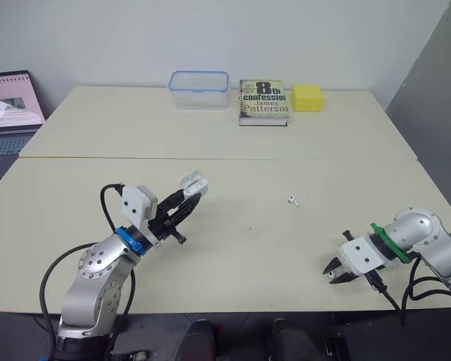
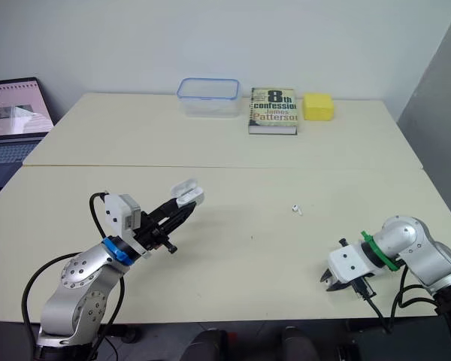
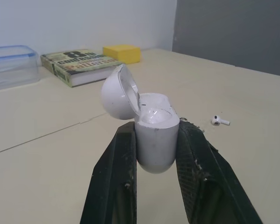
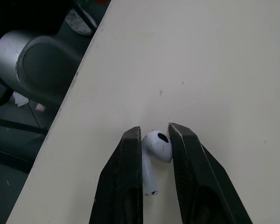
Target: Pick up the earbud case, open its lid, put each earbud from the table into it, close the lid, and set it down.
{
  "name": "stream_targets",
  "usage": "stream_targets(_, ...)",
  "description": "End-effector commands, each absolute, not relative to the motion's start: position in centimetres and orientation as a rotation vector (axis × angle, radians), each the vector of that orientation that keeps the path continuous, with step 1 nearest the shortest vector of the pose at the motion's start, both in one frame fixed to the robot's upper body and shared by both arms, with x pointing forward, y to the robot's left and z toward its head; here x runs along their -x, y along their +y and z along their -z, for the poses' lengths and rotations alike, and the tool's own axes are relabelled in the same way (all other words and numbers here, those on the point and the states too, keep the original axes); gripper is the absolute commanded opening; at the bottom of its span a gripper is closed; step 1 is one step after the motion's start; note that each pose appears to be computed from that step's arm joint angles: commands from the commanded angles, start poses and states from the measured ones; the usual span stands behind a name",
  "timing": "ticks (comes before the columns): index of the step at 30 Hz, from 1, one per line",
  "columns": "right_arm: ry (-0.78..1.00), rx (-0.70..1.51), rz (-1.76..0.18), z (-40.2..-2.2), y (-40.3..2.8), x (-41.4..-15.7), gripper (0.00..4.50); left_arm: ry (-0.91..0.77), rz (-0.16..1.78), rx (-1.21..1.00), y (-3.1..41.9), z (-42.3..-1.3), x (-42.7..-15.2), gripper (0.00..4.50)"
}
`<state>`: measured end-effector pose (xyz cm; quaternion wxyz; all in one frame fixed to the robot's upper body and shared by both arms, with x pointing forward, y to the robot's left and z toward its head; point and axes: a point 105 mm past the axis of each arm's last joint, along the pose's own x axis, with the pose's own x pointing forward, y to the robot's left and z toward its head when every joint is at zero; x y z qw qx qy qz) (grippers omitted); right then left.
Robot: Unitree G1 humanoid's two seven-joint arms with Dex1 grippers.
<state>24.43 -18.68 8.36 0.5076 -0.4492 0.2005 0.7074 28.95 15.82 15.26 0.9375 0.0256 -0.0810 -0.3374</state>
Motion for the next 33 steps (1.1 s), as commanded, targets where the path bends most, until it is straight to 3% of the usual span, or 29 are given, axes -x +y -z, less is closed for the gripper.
stream_targets(1, 0.551, 1.113, -1.693, -8.2, -19.7, -24.4, 0.5, -0.214, 0.708, -0.079, 15.3, -16.7, -28.7, 0.77)
stream_targets(4, 0.564, 1.153, -1.687, -7.7, -20.2, -24.4, 0.5, -0.213, 0.709, -0.081, 15.4, -16.7, -28.8, 0.77)
stream_targets(12, 0.475, 1.177, -1.66, -7.7, -19.7, -24.9, 3.22, -0.214, 0.715, -0.078, 15.0, -16.8, -29.0, 0.77)
stream_targets(19, 0.344, 1.091, -1.564, -11.9, -18.7, -24.5, 3.24, -0.204, 0.715, -0.07, 15.1, -16.5, -29.1, 0.77)
stream_targets(27, 0.697, 0.997, -1.199, -12.7, -18.5, -22.3, 3.24, -0.174, 0.7, -0.056, 15.2, -15.5, -29.3, 0.77)
stream_targets(33, 0.782, 0.959, -1.081, -10.3, -18.2, -22.3, 3.24, -0.17, 0.708, -0.049, 14.8, -15.2, -29.4, 0.77)
